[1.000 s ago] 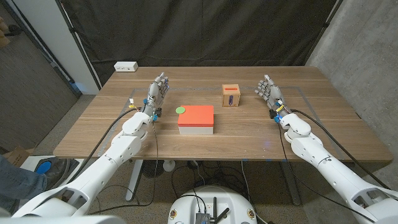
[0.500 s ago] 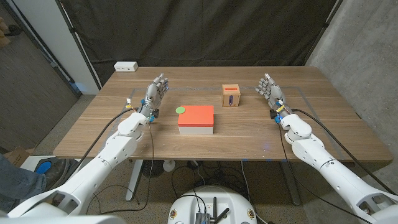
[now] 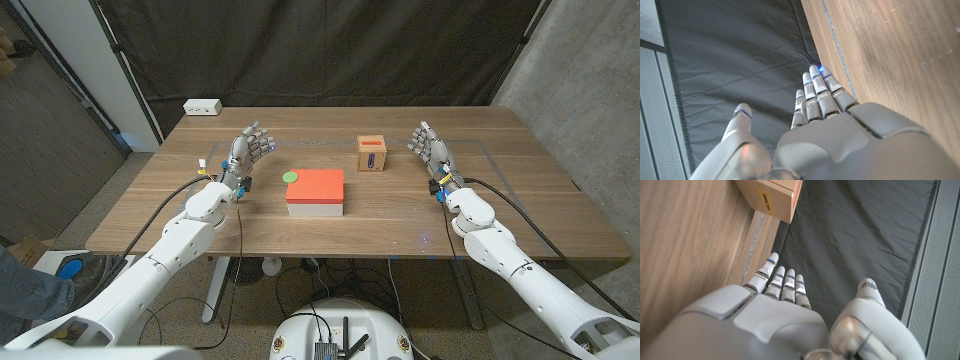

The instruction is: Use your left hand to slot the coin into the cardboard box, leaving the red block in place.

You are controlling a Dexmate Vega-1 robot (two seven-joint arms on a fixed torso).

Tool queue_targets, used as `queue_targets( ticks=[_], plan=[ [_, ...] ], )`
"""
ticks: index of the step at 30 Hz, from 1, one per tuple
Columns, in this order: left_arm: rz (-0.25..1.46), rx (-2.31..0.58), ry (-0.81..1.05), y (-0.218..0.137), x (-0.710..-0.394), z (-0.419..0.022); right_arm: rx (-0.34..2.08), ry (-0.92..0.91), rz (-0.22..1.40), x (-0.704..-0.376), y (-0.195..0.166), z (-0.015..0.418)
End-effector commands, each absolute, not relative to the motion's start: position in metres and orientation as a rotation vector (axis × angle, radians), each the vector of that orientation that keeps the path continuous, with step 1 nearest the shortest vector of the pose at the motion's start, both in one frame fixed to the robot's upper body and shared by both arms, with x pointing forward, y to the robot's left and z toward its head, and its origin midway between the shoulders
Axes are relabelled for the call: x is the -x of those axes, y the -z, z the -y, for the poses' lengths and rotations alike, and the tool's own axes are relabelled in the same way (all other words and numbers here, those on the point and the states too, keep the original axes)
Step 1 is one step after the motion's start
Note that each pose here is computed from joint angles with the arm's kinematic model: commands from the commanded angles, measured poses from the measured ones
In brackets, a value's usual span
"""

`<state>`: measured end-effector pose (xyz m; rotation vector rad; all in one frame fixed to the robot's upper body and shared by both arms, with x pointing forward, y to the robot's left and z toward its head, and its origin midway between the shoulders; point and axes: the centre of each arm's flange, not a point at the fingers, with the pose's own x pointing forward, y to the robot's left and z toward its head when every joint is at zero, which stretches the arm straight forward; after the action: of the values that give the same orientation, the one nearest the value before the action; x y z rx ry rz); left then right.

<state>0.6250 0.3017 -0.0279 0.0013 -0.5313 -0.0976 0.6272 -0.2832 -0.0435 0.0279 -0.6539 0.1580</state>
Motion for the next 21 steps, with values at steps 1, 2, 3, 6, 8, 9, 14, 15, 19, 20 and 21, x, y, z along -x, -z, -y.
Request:
queue_targets(
  ticks=[1, 2, 3, 6, 8, 9, 14, 15, 19, 20, 21],
  plan=[
    [0.509, -0.02, 0.013, 0.027, -0.61, -0.305, -0.034, -0.139, 0.666, -0.622, 0.048, 0.281],
    [0.51, -0.02, 0.015, 0.027, -0.61, -0.305, -0.034, -0.139, 0.666, -0.621, 0.048, 0.28],
    [0.508, -0.022, 0.015, 0.027, -0.61, -0.306, -0.033, -0.14, 0.665, -0.621, 0.048, 0.28],
    [0.5, -0.03, 0.002, 0.028, -0.608, -0.307, -0.033, -0.14, 0.663, -0.62, 0.049, 0.28],
    [0.495, -0.021, -0.015, 0.03, -0.605, -0.308, -0.04, -0.137, 0.662, -0.62, 0.05, 0.279],
    [0.492, -0.013, -0.026, 0.031, -0.604, -0.308, -0.036, -0.137, 0.663, -0.619, 0.051, 0.279],
    [0.481, -0.008, -0.059, 0.035, -0.598, -0.309, -0.032, -0.128, 0.666, -0.615, 0.051, 0.279],
    [0.478, -0.013, -0.062, 0.036, -0.597, -0.308, -0.03, -0.126, 0.668, -0.613, 0.051, 0.28],
    [0.462, -0.028, -0.083, 0.04, -0.592, -0.303, -0.028, -0.117, 0.674, -0.609, 0.05, 0.28],
    [0.458, -0.032, -0.095, 0.041, -0.59, -0.302, -0.027, -0.115, 0.673, -0.608, 0.05, 0.28],
    [0.455, -0.039, -0.103, 0.042, -0.588, -0.301, -0.026, -0.117, 0.674, -0.607, 0.05, 0.28]
  ],
)
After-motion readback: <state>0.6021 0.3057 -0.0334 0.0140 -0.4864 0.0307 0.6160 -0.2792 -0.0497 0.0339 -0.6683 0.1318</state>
